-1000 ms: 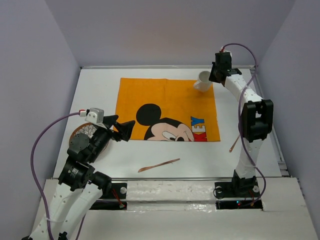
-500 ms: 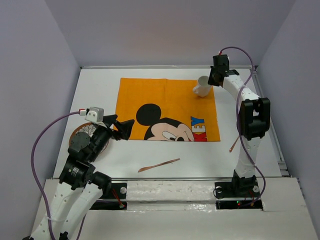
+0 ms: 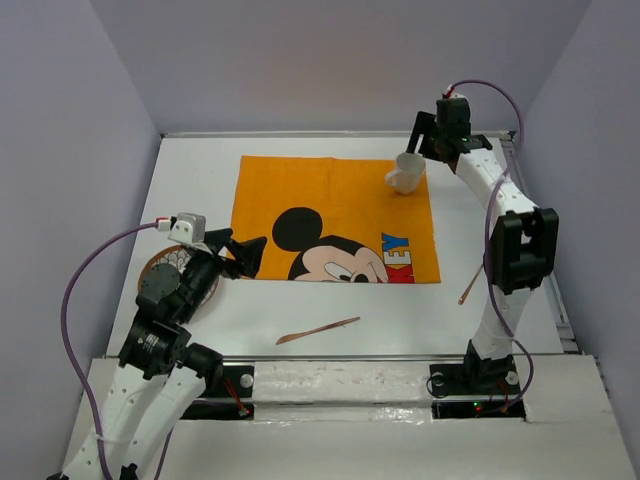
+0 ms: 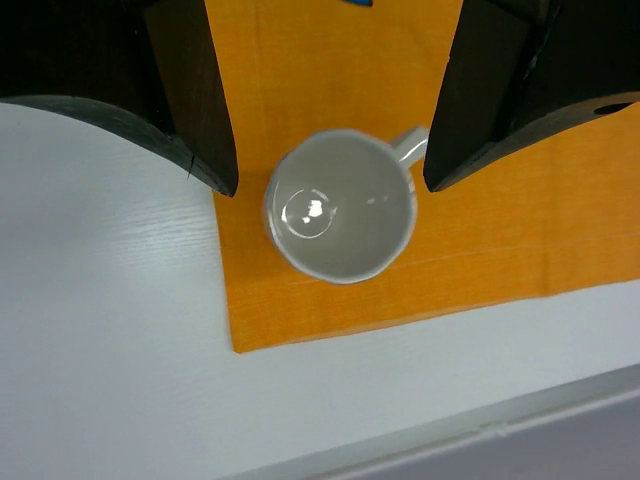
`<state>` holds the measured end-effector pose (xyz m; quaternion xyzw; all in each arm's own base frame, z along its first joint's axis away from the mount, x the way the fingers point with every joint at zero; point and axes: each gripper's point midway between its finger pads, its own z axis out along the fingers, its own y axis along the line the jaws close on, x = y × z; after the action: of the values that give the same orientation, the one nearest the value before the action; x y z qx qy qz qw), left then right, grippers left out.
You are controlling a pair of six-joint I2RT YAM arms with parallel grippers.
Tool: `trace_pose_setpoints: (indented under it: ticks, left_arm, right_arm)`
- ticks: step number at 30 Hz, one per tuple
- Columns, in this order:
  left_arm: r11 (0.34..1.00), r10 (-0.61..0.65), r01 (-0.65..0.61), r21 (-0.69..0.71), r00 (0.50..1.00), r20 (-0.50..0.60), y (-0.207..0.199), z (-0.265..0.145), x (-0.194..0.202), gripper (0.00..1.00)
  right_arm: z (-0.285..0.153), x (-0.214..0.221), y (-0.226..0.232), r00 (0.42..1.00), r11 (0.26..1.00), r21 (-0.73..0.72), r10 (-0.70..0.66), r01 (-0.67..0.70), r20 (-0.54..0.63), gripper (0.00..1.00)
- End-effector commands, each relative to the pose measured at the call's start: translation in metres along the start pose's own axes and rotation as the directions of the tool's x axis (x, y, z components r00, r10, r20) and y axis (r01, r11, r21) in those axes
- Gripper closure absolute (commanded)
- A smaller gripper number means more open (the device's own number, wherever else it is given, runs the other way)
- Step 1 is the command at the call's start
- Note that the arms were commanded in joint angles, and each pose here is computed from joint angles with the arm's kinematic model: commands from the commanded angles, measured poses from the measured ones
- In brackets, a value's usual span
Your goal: Set the dinner table for one person
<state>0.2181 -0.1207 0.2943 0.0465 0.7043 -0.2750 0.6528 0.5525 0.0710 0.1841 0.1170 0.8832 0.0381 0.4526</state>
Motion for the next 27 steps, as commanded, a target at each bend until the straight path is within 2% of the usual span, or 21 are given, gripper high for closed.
trace_pose_setpoints:
  ticks: [1,4,5,8,9,12,15,16,20,22,23,26,27]
  left_arm:
    - [1.000,-0.007,0.010,-0.017,0.992,0.124,-0.002,-0.006,-0.035,0.01]
    - [0.998,-0.017,0.029,-0.054,0.980,0.199,0.002,-0.015,-0.056,0.01]
    - [0.998,-0.021,0.035,-0.056,0.971,0.238,0.000,-0.021,-0.070,0.01]
    - [0.994,-0.018,0.051,-0.099,0.950,0.312,0.004,-0.033,-0.095,0.01]
    - [0.991,-0.017,0.062,-0.119,0.936,0.350,0.005,-0.041,-0.108,0.01]
    - [0.983,-0.024,0.092,-0.159,0.922,0.387,0.011,-0.050,-0.121,0.01]
    - [0.975,-0.049,0.132,-0.181,0.915,0.401,0.013,-0.054,-0.132,0.01]
    - [0.972,-0.052,0.139,-0.190,0.915,0.399,0.014,-0.055,-0.133,0.01]
    - [0.972,-0.060,0.148,-0.184,0.909,0.412,0.011,-0.059,-0.141,0.01]
    - [0.973,-0.064,0.146,-0.177,0.913,0.403,0.010,-0.058,-0.139,0.01]
    - [0.974,-0.066,0.147,-0.175,0.914,0.401,0.009,-0.059,-0.138,0.01]
    - [0.972,-0.067,0.148,-0.183,0.919,0.387,0.011,-0.059,-0.133,0.01]
    - [0.971,-0.066,0.147,-0.187,0.922,0.382,0.012,-0.058,-0.132,0.01]
  right_arm:
    - [-0.088,-0.037,0.088,0.987,0.953,-0.303,0.046,0.003,0.155,0.19]
    - [-0.132,-0.018,0.148,0.982,0.887,-0.460,0.045,0.045,0.183,0.19]
    - [-0.148,0.021,0.186,0.992,0.836,-0.546,0.015,0.058,0.128,0.19]
    - [-0.183,0.065,0.250,0.997,0.715,-0.698,0.017,0.038,0.072,0.19]
    - [-0.198,0.096,0.282,0.999,0.653,-0.757,-0.009,0.037,0.042,0.19]
    - [-0.223,0.154,0.336,0.998,0.551,-0.834,-0.045,-0.012,-0.044,0.19]
    - [-0.232,0.190,0.366,0.990,0.502,-0.859,-0.044,-0.095,-0.136,0.20]
    - [-0.246,0.203,0.383,0.986,0.459,-0.881,-0.059,-0.112,-0.155,0.20]
    - [-0.243,0.275,0.421,0.957,0.443,-0.882,-0.145,-0.163,-0.250,0.20]
    - [-0.247,0.290,0.434,0.947,0.435,-0.881,-0.158,-0.187,-0.279,0.20]
    - [-0.234,0.307,0.435,0.937,0.455,-0.867,-0.170,-0.200,-0.306,0.20]
    - [-0.230,0.324,0.448,0.921,0.452,-0.859,-0.176,-0.239,-0.348,0.25]
    - [-0.224,0.342,0.450,0.907,0.459,-0.853,-0.197,-0.249,-0.371,0.27]
